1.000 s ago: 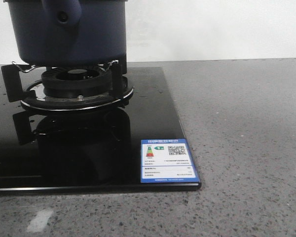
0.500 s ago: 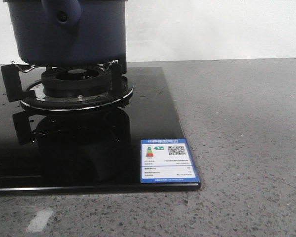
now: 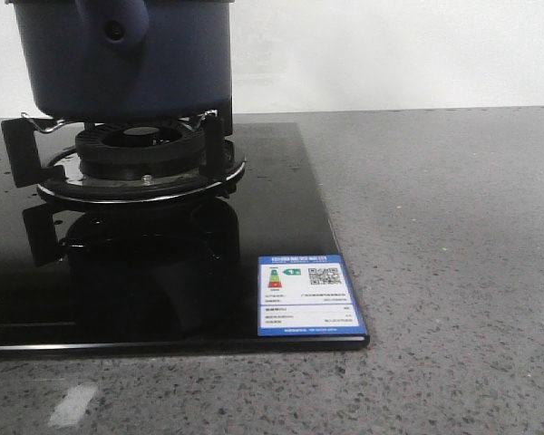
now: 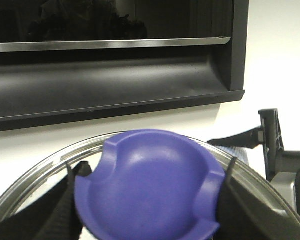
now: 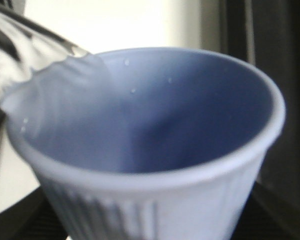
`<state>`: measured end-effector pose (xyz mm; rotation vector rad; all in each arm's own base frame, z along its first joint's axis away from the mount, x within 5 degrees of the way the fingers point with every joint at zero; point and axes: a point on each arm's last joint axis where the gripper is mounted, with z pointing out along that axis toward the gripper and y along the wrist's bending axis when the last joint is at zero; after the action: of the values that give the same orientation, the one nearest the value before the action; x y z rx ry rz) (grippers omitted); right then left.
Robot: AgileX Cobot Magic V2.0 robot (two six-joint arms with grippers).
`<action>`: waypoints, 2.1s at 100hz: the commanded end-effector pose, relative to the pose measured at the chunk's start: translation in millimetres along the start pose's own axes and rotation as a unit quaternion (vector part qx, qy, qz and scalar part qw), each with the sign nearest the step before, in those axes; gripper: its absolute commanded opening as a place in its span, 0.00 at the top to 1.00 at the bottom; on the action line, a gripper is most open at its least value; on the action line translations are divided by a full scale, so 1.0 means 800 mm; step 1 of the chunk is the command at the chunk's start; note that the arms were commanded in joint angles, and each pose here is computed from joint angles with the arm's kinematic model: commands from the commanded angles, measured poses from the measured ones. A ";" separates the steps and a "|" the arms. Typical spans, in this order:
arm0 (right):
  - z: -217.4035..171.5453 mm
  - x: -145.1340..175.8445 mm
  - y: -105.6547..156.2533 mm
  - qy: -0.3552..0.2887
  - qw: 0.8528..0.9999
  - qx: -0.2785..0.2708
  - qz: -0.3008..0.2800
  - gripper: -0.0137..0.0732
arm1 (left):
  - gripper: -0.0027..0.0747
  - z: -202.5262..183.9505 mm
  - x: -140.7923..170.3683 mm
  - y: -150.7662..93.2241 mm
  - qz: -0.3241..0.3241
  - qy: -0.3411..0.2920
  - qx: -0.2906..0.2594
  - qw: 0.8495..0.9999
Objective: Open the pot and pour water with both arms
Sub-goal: 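Tilt the blue cup with right gripper to pour water into the pot, then carry the cup back and set it upright on the counter, right gripper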
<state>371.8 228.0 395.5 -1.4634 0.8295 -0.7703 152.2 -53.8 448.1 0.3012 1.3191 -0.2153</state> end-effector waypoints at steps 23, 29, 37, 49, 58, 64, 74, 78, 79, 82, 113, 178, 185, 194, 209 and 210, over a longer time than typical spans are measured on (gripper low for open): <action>-0.032 0.001 -0.084 0.017 0.988 0.094 -0.123 0.43 | 0.64 -0.005 -0.019 -0.002 -0.024 -0.028 0.014 0.999; -0.034 0.001 -0.093 0.018 0.987 0.104 -0.124 0.43 | 0.64 -0.005 -0.019 -0.002 -0.024 -0.028 0.014 0.999; -0.037 0.001 -0.102 0.019 0.985 0.115 -0.129 0.43 | 0.64 -0.005 -0.019 -0.002 -0.024 -0.028 0.014 0.999; -0.039 0.000 -0.110 0.016 0.984 0.124 -0.130 0.43 | 0.64 -0.005 -0.019 -0.002 -0.024 -0.028 0.014 0.999; -0.039 0.000 -0.110 0.016 0.984 0.124 -0.128 0.43 | 0.64 -0.005 -0.019 -0.002 -0.024 -0.028 0.014 0.999; -0.039 -0.002 -0.109 0.006 0.986 0.122 -0.117 0.43 | 0.64 -0.005 -0.019 -0.002 -0.024 -0.028 0.014 0.999; -0.036 -0.002 -0.106 0.000 0.991 0.119 -0.064 0.43 | 0.64 -0.005 -0.019 -0.002 -0.024 -0.028 0.014 0.999; -0.034 -0.001 -0.104 -0.007 0.993 0.118 -0.001 0.43 | 0.64 -0.005 -0.019 -0.002 -0.024 -0.028 0.014 0.999; -0.033 -0.001 -0.104 -0.008 0.993 0.117 0.012 0.43 | 0.64 -0.005 -0.019 -0.002 -0.024 -0.028 0.014 0.999; -0.032 0.000 -0.103 -0.010 0.990 0.117 0.082 0.43 | 0.64 -0.005 -0.019 -0.002 -0.024 -0.028 0.014 0.999; -0.050 0.040 -0.092 0.157 0.836 0.148 0.505 0.43 | 0.64 -0.005 -0.018 -0.003 -0.024 -0.028 0.017 0.999; -0.120 0.101 0.102 0.120 0.724 -0.034 0.678 0.43 | 0.64 0.008 -0.010 -0.010 -0.024 -0.019 0.046 0.998; -0.125 0.098 0.121 0.116 0.718 -0.055 0.684 0.43 | 0.64 0.008 -0.010 -0.010 -0.024 -0.020 0.047 0.998; -0.129 0.100 0.134 0.125 0.714 -0.065 0.686 0.43 | 0.64 0.008 -0.010 -0.010 -0.024 -0.020 0.047 0.998; -0.131 0.106 0.138 0.146 0.715 -0.062 0.681 0.43 | 0.64 0.008 -0.010 -0.010 -0.024 -0.020 0.047 0.998; -0.131 0.106 0.139 0.147 0.716 -0.063 0.680 0.43 | 0.64 0.008 -0.010 -0.010 -0.024 -0.020 0.047 0.998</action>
<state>324.9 100.5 263.3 -0.4633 1.9621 0.2230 161.2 -62.1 442.5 0.3505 1.3340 -0.2523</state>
